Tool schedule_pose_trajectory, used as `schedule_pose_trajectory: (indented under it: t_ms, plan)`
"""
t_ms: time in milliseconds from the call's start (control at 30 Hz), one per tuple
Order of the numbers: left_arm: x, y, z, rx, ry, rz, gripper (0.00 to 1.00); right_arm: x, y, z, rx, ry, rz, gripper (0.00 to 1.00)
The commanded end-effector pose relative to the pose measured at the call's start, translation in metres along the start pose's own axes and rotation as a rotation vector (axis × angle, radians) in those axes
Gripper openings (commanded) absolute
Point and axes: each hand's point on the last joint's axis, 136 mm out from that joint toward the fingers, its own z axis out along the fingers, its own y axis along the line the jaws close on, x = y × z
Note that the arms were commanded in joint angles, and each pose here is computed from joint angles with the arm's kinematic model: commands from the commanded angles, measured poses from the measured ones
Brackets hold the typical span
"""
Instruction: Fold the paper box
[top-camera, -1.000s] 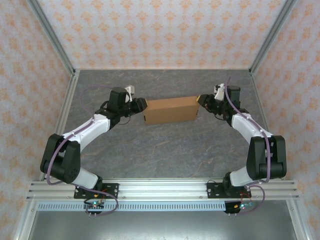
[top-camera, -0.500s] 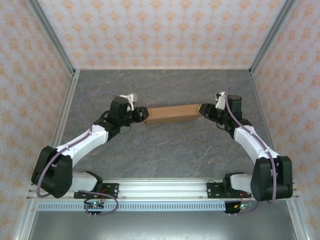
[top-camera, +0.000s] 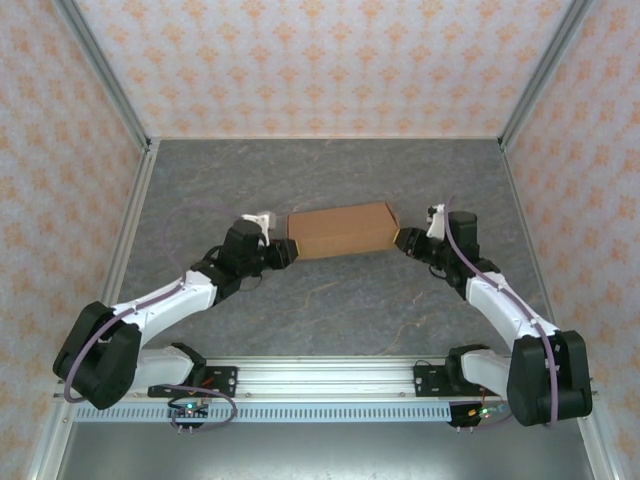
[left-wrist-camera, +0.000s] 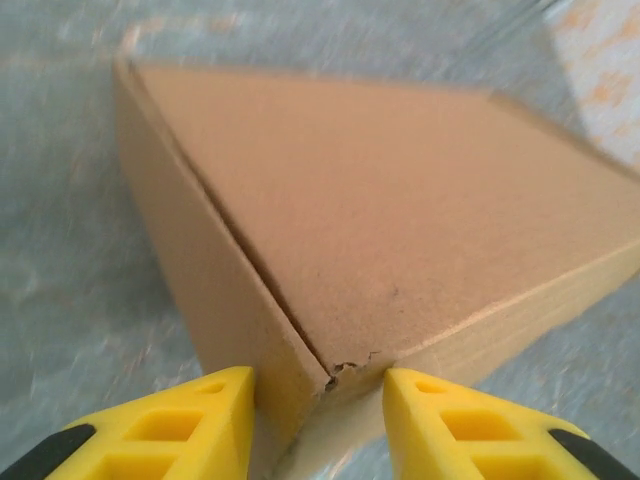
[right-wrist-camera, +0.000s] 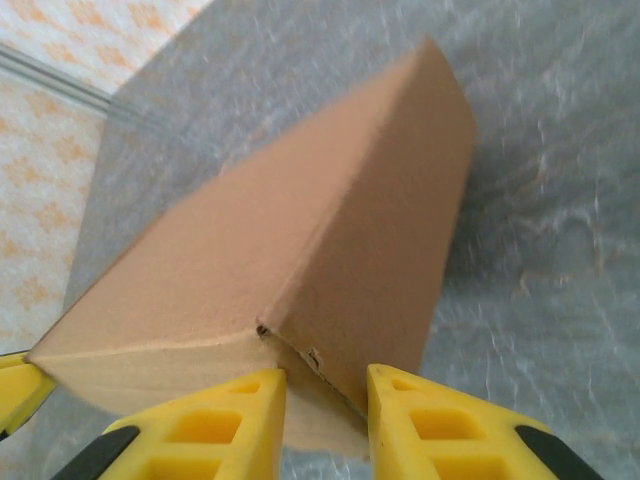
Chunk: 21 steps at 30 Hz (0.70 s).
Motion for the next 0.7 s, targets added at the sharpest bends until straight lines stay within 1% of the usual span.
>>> schedule_pose_trajectory:
  t_ms: [0,233,367,433,467,533,600,667]
  plan:
    - [0.017,0.007,0.001,-0.021,0.041,-0.003,0.4,0.011,0.013,0.0,-0.064,0.031,-0.023,0.27]
    - [0.027,0.022,0.012,-0.081,0.078,0.022,0.41,0.017,-0.001,0.01,-0.023,0.05,-0.008,0.26]
    - [0.022,0.024,0.012,-0.116,0.083,0.036,0.42,0.009,-0.013,0.01,0.072,0.041,-0.007,0.27]
    - [0.012,0.023,0.006,-0.13,0.045,0.041,0.43,-0.002,-0.017,0.007,0.138,0.013,-0.033,0.31]
    - [0.006,0.022,0.002,-0.138,0.021,0.044,0.46,-0.002,-0.023,0.011,0.181,0.024,-0.036,0.34]
    - [-0.006,0.022,-0.004,-0.151,-0.027,0.039,0.52,-0.007,-0.02,0.018,0.209,0.028,-0.076,0.4]
    - [-0.016,0.023,-0.002,-0.155,-0.034,0.011,0.55,-0.01,-0.02,0.028,0.221,0.043,-0.081,0.45]
    - [-0.019,0.03,0.009,-0.173,0.003,-0.04,0.58,-0.012,-0.024,0.038,0.239,0.072,-0.08,0.48]
